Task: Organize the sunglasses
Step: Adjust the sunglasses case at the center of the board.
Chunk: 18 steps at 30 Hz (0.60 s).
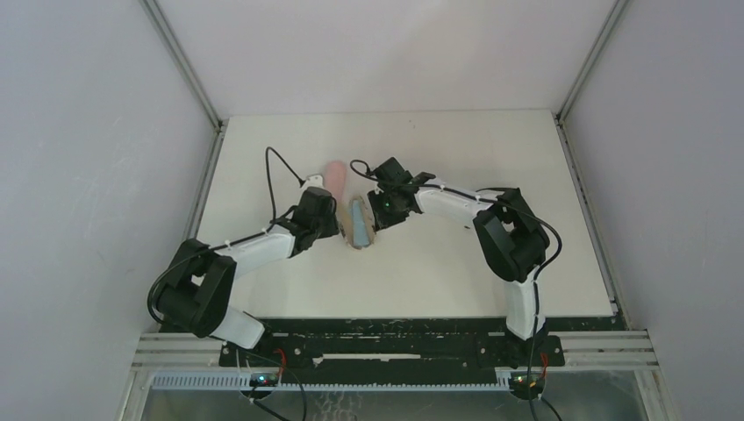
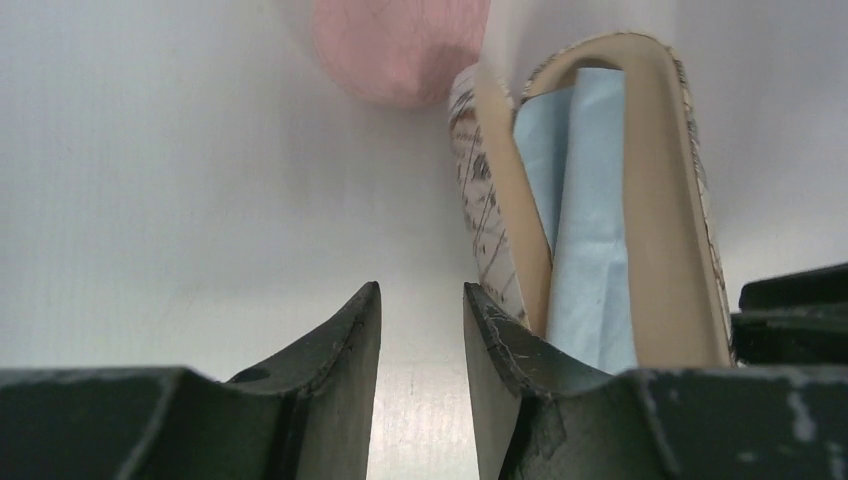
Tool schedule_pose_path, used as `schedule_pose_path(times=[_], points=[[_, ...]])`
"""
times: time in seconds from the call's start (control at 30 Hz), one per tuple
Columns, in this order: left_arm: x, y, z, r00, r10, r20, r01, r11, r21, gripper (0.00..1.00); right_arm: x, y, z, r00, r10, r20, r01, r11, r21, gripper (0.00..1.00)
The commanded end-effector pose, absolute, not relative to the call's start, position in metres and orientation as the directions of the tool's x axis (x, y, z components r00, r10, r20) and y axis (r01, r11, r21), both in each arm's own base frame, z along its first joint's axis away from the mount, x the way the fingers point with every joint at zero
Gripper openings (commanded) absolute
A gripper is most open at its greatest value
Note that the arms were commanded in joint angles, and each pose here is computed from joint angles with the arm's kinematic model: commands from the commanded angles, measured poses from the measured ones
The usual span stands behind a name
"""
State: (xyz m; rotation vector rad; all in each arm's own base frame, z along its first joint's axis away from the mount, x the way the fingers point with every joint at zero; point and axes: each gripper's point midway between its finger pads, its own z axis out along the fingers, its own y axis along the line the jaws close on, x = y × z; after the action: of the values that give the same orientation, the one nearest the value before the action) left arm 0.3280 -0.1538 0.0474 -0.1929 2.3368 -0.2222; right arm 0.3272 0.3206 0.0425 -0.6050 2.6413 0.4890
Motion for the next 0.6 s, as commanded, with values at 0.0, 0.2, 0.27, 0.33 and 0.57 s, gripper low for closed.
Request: schedule_pose_path(times=[0.0, 0.2, 0.27, 0.33, 0.57], points=[[0.346, -0.156, 0.064, -0.663, -0.191, -0.724, -0.058, 0.977, -0.205, 0.4, 0.321, 0.336, 0.07, -0.81, -0.302, -0.502, -0.493, 0.815, 0.306, 0.29], [0.35, -0.157, 0.068, -0.657, -0.18, -0.732, -0.045, 0.979, -0.2, 0.41, 0.327, 0.322, 0.077, -0.802, -0.265, -0.535, -0.454, 0.853, 0.258, 0.29], [0.352, -0.158, 0.07, -0.653, -0.178, -0.736, -0.039, 0.979, -0.202, 0.41, 0.33, 0.313, 0.08, -0.796, -0.242, -0.554, -0.429, 0.872, 0.235, 0.29], [0.354, -0.159, 0.074, -0.648, -0.175, -0.741, -0.028, 0.978, -0.207, 0.41, 0.333, 0.303, 0.084, -0.787, -0.224, -0.574, -0.404, 0.892, 0.205, 0.3], [0.361, -0.17, 0.084, -0.638, -0.153, -0.755, 0.03, 0.974, -0.223, 0.42, 0.343, 0.298, 0.103, -0.766, -0.158, -0.623, -0.389, 0.885, 0.255, 0.33]])
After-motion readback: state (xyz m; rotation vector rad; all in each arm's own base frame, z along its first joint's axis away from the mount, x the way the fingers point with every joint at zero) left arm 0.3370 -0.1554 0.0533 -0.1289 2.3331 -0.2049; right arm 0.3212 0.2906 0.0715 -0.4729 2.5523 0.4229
